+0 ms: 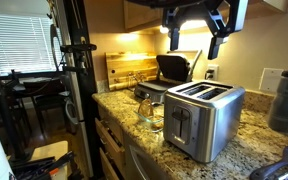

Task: Get the bread from the glass bowl and place it the toaster, then push the lever down

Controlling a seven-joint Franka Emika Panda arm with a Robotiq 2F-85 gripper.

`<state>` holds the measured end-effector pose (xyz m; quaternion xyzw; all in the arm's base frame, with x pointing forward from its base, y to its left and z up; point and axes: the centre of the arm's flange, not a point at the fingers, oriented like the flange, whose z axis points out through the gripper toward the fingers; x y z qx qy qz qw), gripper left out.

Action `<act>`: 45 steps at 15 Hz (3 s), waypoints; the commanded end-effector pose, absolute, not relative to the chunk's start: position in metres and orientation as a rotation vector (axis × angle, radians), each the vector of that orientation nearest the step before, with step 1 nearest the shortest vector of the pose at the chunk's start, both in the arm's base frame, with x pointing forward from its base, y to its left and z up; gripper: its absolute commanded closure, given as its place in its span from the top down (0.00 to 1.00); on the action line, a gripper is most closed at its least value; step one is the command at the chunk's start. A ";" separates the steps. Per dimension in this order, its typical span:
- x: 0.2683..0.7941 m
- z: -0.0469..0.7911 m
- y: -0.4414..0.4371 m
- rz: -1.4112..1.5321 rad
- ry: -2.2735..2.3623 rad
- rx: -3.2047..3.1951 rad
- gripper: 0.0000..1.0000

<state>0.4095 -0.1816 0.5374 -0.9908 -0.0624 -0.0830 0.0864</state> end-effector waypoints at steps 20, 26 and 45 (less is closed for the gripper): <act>0.414 0.524 -0.057 -0.117 -0.097 -3.120 1.00; 0.414 0.521 -0.057 -0.111 -0.080 -3.120 1.00; 0.413 0.507 0.096 -0.237 0.075 -3.080 1.00</act>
